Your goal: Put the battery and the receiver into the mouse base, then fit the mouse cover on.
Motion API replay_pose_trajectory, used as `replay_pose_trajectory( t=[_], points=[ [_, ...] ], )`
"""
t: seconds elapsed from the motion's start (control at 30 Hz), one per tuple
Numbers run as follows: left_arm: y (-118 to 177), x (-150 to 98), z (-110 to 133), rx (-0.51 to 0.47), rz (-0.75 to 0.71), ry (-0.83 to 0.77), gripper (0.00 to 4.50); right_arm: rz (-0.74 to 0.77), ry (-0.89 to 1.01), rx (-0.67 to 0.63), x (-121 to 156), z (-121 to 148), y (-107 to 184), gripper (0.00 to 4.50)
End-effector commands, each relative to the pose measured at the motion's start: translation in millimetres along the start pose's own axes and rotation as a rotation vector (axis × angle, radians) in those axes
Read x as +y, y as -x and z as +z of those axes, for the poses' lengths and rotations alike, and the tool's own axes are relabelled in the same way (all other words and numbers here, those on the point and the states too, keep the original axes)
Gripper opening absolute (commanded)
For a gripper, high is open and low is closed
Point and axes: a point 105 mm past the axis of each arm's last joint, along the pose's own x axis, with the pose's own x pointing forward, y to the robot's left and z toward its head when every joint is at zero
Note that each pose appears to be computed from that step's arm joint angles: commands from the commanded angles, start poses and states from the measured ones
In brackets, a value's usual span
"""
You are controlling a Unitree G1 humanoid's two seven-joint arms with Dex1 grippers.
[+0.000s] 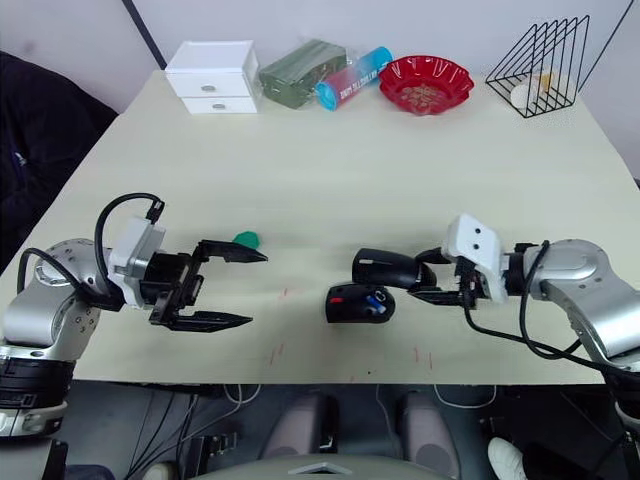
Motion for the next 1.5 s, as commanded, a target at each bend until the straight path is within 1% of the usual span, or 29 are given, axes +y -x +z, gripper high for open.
replay_pose_trajectory(
  t=[0.03, 0.13, 0.23, 0.43, 0.53, 0.7, 0.93, 1.27, 1.5],
  points=[
    [2, -6, 4, 0.002, -0.058, -0.03, 4.5, 0.026, 0.059, 0.009, 7, 12, -4, 2.26],
    [2, -8, 2, 0.019, -0.072, -0.029, 4.5, 0.086, 0.091, 0.084, 17, 9, -14, 2.26],
    [3, -8, 3, 0.009, -0.075, -0.031, 4.5, 0.085, 0.095, 0.131, 16, 6, -20, 2.26],
    [3, -10, 1, 0.031, -0.083, -0.031, 4.5, 0.075, 0.113, 0.161, 12, 10, -31, 2.26],
    [4, -11, 1, 0.032, -0.083, -0.028, 4.5, 0.077, 0.121, 0.196, 12, 7, -33, 2.26],
    [4, -12, 1, 0.037, -0.087, -0.031, 4.5, 0.08, 0.123, 0.205, 15, 7, -38, 2.26],
    [5, -12, 2, 0.044, -0.09, -0.032, 4.5, 0.072, 0.106, 0.274, 16, -1, -46, 2.26],
    [5, -13, 2, 0.047, -0.091, -0.03, 4.5, 0.078, 0.11, 0.323, 17, -1, -51, 2.26],
    [3, -13, 2, 0.043, -0.096, -0.032, 4.5, 0.078, 0.128, 0.329, 18, 11, -57, 2.26]
  ],
)
